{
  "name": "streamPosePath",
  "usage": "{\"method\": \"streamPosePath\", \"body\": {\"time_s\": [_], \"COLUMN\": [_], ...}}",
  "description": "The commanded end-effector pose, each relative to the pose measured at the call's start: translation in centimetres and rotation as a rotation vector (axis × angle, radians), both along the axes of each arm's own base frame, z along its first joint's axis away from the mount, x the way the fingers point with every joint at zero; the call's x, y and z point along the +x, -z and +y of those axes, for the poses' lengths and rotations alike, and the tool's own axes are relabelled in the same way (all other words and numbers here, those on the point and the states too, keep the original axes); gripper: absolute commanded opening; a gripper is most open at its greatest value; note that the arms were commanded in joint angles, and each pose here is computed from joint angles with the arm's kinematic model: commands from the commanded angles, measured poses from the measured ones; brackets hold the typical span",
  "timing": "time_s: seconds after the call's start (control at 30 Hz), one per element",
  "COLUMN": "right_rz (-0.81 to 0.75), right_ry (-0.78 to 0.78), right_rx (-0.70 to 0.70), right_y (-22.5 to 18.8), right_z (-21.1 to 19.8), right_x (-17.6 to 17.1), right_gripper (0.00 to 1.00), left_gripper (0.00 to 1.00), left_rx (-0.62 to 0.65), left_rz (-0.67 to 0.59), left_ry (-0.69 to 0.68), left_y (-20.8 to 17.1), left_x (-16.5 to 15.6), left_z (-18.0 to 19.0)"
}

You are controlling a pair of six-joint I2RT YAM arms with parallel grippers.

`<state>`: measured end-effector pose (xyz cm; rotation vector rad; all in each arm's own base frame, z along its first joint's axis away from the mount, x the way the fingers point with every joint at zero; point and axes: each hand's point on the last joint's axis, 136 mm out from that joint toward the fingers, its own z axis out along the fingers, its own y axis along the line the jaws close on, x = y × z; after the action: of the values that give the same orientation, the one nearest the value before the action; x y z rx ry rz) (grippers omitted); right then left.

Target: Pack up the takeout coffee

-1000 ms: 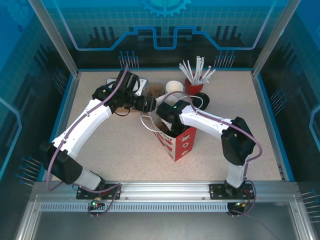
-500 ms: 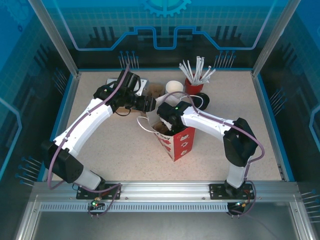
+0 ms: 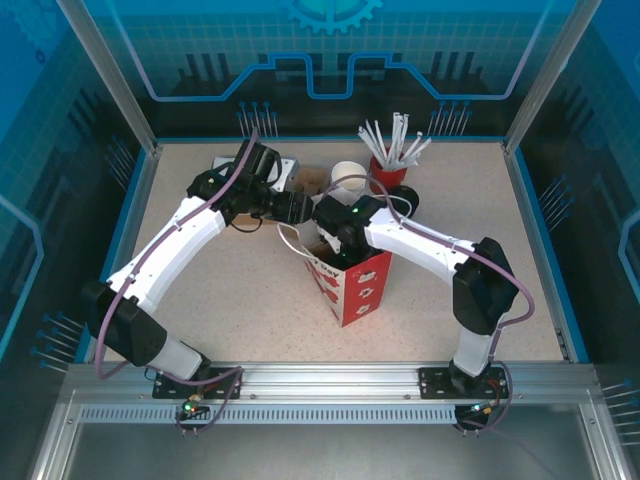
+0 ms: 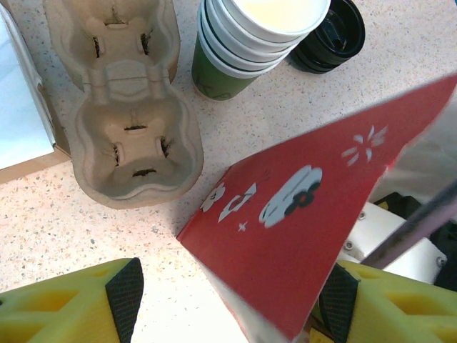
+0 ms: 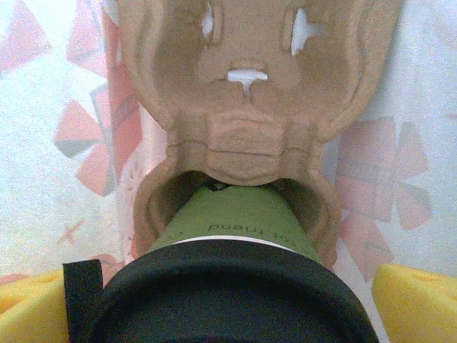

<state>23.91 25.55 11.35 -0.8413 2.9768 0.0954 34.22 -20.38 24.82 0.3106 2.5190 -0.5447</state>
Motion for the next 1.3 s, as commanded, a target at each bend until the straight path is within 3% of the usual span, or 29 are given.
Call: {"method": "streamPosePath", "body": {"time_s": [0.0, 0.23, 0.5, 1.27], "right_rz": [-0.007, -0.029, -0.058, -0.231], "right_ry": [0.034, 0.046, 0.048, 0.032], "right_rx": [0.038, 0.036, 0.064, 0.252], "right_y": [-2.8, -5.2, -8.7, -18.5], "right_z": [-0.2, -0.5, -0.9, -1.0], "right_x": [0.0, 0.2, -0.1, 0.8], "right_gripper": [1.00, 1.00, 1.00, 0.98], "left_gripper": [0.70, 0.71, 0.81, 0.88], "left_rx": [-0.037, -0.032, -0.036, -0.118], "left_rz": [-0.015, -0.016, -0.020, -0.098], "left_ry": [0.012, 0.006, -0.020, -0.068], "left_y": [-1.6, -1.7, -2.5, -6.5], "left_x": [-0.7, -0.7, -0.6, -0.8], "left_z": [-0.5, -0.4, -0.1, 0.9]}}
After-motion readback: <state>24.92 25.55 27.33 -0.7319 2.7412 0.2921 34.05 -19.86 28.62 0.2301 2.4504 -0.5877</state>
